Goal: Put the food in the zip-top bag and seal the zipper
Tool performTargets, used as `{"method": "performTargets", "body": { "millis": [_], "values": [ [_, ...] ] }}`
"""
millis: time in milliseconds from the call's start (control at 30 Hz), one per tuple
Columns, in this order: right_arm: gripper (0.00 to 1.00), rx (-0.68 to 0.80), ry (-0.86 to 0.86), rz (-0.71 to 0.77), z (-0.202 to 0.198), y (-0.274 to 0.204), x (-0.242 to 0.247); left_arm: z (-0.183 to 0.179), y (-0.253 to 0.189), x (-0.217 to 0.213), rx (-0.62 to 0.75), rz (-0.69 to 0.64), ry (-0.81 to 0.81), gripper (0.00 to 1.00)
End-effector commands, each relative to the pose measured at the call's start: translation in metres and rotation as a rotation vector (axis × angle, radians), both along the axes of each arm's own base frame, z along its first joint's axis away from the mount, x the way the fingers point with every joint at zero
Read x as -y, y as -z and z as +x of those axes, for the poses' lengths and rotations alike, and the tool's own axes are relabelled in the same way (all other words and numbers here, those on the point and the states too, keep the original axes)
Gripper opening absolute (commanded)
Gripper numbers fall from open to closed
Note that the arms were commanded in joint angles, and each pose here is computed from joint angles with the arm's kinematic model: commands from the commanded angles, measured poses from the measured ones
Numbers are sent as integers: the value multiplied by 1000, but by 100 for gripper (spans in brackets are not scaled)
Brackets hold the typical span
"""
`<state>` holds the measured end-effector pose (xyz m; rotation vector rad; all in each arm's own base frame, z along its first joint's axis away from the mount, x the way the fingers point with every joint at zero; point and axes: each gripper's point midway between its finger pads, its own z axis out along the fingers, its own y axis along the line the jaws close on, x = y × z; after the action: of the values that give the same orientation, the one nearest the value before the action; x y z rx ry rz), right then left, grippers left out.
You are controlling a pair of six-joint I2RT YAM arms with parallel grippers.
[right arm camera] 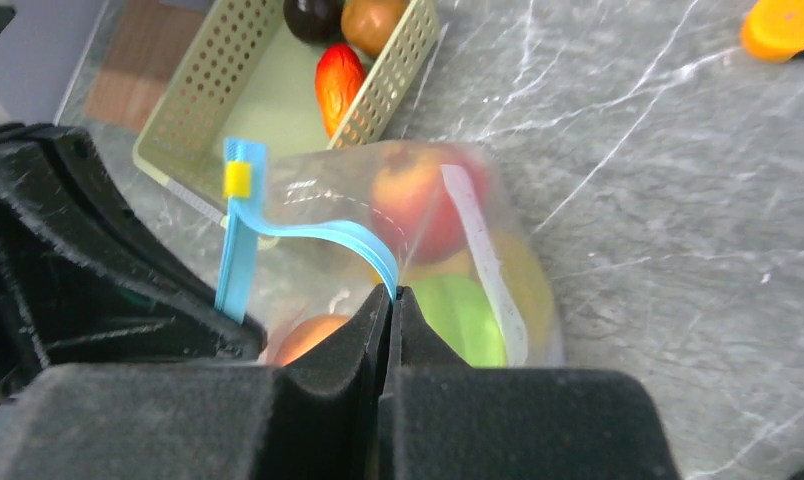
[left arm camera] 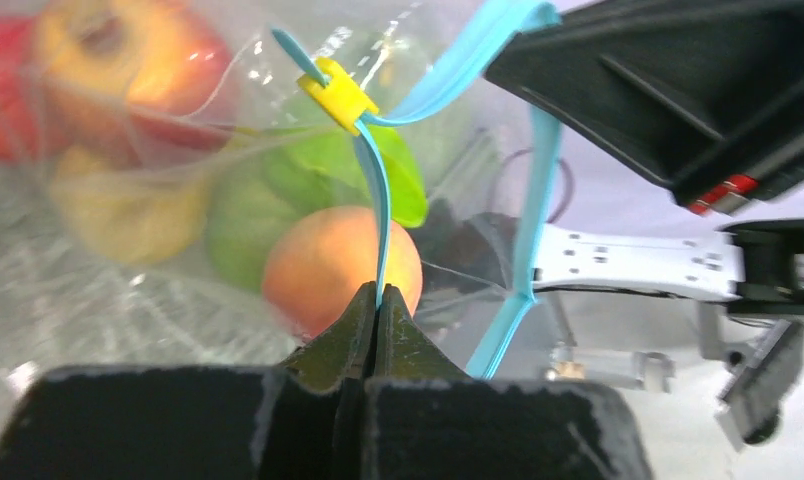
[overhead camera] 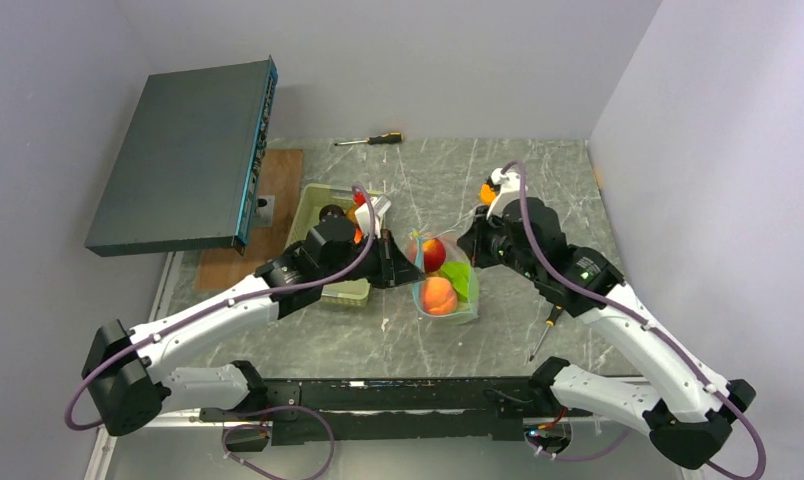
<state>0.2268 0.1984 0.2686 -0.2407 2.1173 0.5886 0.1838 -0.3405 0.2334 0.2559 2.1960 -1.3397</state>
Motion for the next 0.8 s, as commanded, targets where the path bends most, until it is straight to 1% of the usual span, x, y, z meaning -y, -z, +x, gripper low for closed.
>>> {"method": "performTargets", "body": {
  "millis": [0,67,167,233,267,333,367,467,600,667,767],
  "values": [
    [0,138,69,6,0,-61,25,-22,-113,15,89,-317,38,0],
    [0,130,64,12,-1,-60,23,-11,-93,7,-27,-296,-118,0],
    [0,68,38,11,3,-25,9,3,-38,-2,-227,-301,-297,0],
    [0,-2,16,-23,7,15,-2,7,-2,-2,-320,-286,-343,0],
    [0,-22,10,-36,8,25,-4,7,3,1,-338,-287,-340,0],
    [0,-67,-13,-95,8,44,-8,4,-5,11,-326,-302,-281,0],
    [0,-62,-23,-113,8,41,-10,3,-22,18,-299,-319,-240,0],
    [0,-13,-56,-136,4,16,-16,1,-59,28,-214,-312,-215,0],
    [0,10,-99,-128,-6,-14,-21,-2,-94,26,-144,-336,-250,0],
    [0,23,-112,-122,-10,-19,-22,0,-94,21,-149,-363,-290,0],
    [0,16,-111,-143,-10,-4,-20,5,-59,16,-208,-319,-350,0]
  ]
}}
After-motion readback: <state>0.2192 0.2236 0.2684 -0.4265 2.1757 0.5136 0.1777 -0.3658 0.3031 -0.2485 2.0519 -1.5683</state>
